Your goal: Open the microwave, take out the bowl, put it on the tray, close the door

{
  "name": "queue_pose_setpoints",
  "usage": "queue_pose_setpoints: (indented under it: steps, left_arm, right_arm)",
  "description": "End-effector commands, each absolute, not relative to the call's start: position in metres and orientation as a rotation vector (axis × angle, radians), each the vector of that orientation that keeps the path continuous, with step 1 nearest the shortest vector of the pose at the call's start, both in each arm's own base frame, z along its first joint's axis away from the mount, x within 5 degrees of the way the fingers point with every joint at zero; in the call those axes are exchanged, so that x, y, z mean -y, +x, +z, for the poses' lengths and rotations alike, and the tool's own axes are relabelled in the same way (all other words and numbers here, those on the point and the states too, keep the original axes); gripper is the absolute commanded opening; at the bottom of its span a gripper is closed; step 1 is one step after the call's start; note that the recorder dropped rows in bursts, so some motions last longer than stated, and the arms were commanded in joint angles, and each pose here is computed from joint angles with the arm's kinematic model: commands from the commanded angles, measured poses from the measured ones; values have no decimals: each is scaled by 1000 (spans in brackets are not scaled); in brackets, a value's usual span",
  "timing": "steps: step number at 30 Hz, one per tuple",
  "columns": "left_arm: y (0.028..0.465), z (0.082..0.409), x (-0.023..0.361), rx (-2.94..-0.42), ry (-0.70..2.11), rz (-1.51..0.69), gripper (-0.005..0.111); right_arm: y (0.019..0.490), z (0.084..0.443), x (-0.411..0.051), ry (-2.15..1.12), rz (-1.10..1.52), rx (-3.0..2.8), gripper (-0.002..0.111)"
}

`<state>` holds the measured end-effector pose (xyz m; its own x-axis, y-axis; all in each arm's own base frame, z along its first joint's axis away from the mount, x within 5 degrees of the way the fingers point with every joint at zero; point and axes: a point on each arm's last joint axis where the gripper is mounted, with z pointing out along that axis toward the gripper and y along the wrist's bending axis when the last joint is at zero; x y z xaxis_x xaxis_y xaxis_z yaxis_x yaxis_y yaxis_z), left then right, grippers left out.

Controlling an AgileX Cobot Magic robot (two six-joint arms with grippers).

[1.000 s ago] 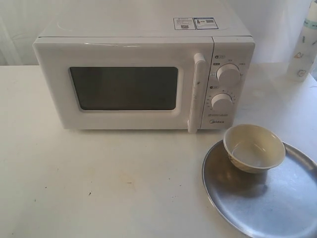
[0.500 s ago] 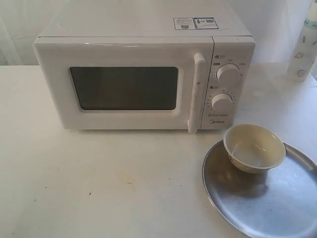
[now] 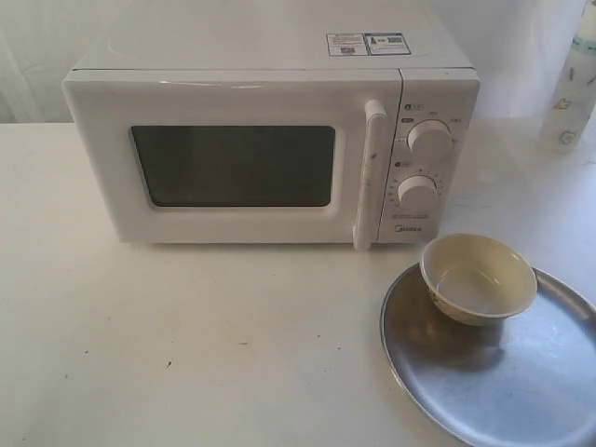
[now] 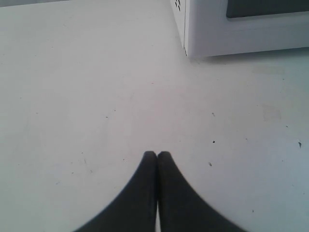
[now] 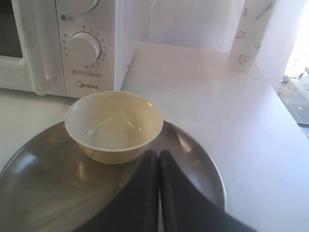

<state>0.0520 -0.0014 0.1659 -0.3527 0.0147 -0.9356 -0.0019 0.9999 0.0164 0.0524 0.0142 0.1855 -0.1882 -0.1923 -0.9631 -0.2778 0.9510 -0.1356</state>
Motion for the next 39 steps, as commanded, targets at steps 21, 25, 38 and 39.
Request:
queue_pose_setpoints:
  steps: [21, 25, 38, 39]
  left_arm:
    - [52, 167, 2, -1929, 11, 9, 0]
    - [52, 167, 2, -1929, 11, 9, 0]
    - [52, 167, 2, -1929, 11, 9, 0]
    - [52, 167, 2, -1929, 11, 9, 0]
  right_arm:
    - [52, 185, -14, -175, 214, -1797, 0]
    - [52, 184, -14, -184, 206, -1797, 0]
    - [52, 184, -14, -184, 206, -1797, 0]
    - [52, 184, -14, -184, 206, -1797, 0]
